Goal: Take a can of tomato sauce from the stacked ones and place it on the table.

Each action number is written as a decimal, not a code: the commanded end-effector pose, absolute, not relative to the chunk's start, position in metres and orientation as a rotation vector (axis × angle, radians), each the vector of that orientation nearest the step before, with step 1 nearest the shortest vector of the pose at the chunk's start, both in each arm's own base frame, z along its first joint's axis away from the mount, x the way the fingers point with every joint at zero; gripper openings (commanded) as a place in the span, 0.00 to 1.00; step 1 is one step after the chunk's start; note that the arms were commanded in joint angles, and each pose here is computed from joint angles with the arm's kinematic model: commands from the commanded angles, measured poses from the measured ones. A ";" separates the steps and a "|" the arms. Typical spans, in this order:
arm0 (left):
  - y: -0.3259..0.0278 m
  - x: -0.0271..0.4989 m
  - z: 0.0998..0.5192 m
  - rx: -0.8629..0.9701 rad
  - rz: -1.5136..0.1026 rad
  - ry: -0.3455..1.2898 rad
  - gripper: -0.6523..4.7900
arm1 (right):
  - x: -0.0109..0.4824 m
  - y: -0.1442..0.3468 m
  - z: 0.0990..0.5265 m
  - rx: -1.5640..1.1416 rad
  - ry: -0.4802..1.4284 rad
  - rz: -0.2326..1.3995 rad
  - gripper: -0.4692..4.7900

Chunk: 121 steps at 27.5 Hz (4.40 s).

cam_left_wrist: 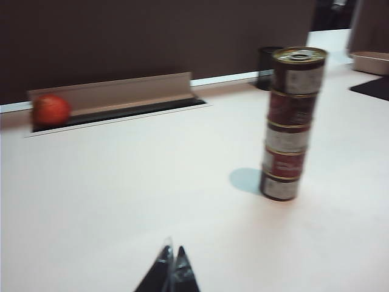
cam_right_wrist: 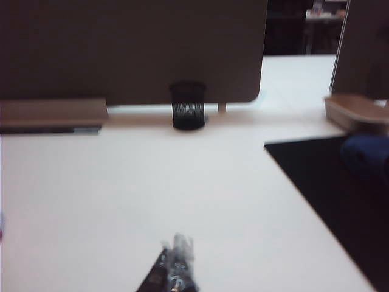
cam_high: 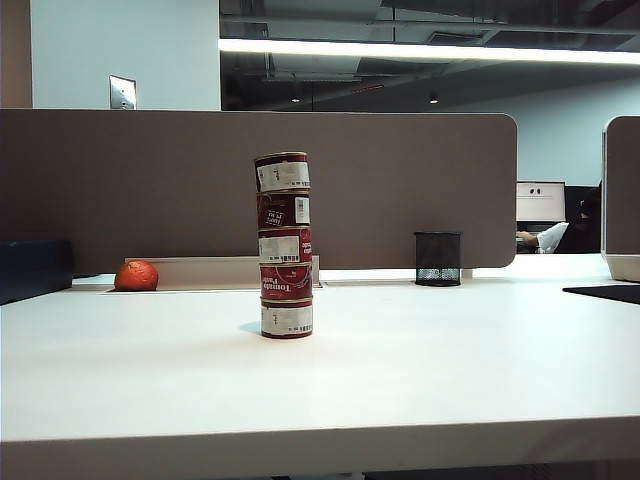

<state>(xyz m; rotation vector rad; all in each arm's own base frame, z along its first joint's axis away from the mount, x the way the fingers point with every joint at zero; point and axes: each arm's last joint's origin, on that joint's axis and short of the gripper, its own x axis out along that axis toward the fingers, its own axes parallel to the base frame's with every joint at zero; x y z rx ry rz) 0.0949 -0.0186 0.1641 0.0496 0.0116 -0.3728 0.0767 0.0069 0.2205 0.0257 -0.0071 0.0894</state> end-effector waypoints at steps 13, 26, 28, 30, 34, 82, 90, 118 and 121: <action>-0.025 0.091 0.166 0.045 -0.638 -0.009 0.11 | 0.083 0.013 0.314 0.031 0.105 0.287 0.09; -0.027 0.090 0.167 0.045 -0.710 -0.012 0.11 | 0.131 0.031 0.380 0.066 0.225 0.630 0.20; -0.027 0.090 0.167 0.043 -0.720 -0.011 0.11 | 0.139 0.037 0.388 0.065 0.233 0.666 0.22; -0.027 0.090 0.166 0.041 -0.726 -0.010 0.11 | 0.149 0.046 0.394 0.062 0.249 0.714 0.22; -0.027 0.089 0.167 0.041 -0.727 -0.011 0.11 | 0.171 0.064 0.397 0.059 0.301 0.786 0.42; -0.027 0.090 0.164 0.035 -0.725 0.013 0.11 | 0.318 0.213 0.326 0.032 0.492 0.945 1.00; -0.027 0.089 0.163 0.031 -0.725 0.028 0.11 | 0.332 0.225 0.308 -0.012 0.520 0.876 1.00; -0.027 0.089 0.160 0.026 -0.725 0.051 0.11 | 0.340 0.243 0.279 -0.080 0.552 0.807 1.00; -0.027 0.089 0.160 0.026 -0.724 0.051 0.11 | 0.341 0.244 0.279 -0.078 0.546 0.809 1.00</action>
